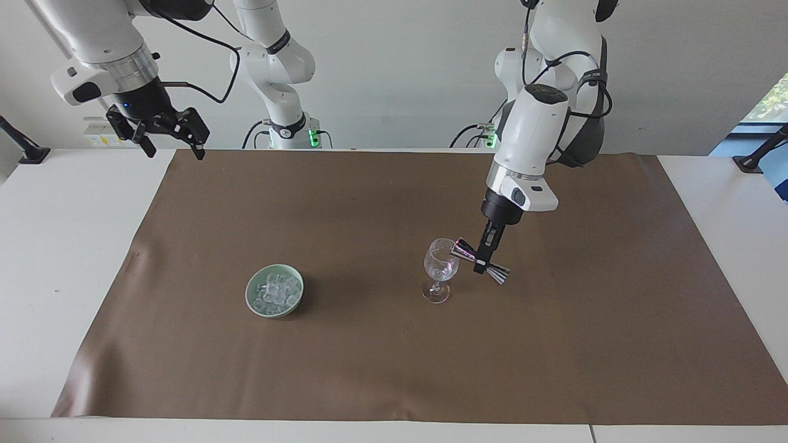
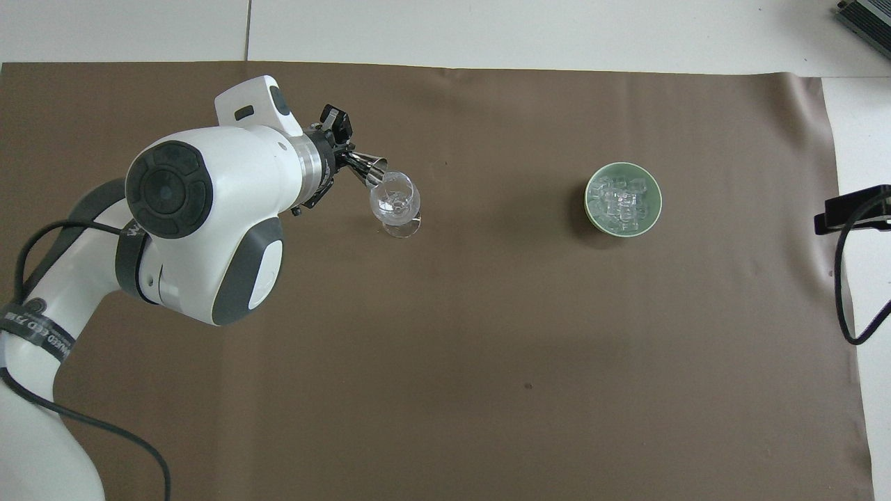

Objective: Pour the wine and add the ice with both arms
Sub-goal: 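Tilt the jigger over the glass with the left gripper to pour, then turn the jigger upright and move it back from the glass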

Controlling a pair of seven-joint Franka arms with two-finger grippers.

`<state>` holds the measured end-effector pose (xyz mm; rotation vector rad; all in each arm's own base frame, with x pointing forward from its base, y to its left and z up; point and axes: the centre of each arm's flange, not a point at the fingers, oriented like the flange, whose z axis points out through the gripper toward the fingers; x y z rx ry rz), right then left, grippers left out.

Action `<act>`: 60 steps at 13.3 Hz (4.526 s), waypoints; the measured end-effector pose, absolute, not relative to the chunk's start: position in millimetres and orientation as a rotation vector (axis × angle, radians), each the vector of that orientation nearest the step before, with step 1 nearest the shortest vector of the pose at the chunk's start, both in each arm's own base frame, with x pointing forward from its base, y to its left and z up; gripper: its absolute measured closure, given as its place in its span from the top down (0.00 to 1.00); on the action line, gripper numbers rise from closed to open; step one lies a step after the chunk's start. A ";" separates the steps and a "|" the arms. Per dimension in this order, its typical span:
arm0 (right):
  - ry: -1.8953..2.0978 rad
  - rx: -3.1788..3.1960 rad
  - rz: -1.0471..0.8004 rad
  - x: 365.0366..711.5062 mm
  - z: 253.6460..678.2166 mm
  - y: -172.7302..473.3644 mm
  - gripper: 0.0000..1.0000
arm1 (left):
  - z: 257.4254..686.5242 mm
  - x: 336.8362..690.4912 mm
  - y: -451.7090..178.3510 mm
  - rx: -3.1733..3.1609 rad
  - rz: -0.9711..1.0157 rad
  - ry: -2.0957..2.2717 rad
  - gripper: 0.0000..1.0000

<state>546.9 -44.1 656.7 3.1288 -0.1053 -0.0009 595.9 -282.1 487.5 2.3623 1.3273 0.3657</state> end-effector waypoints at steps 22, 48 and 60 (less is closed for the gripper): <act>-0.105 3.129 -0.001 546.9 656.7 -44.1 1.00 | 490.4 589.6 -295.5 2.444 0.477 1.235 0.21; -0.105 3.129 -0.001 546.9 656.7 -44.1 1.00 | 487.8 581.1 -310.5 2.499 0.582 1.186 0.21; -0.105 3.129 -0.001 546.9 656.7 -44.1 1.00 | 487.1 581.3 -307.8 2.455 0.541 1.277 0.21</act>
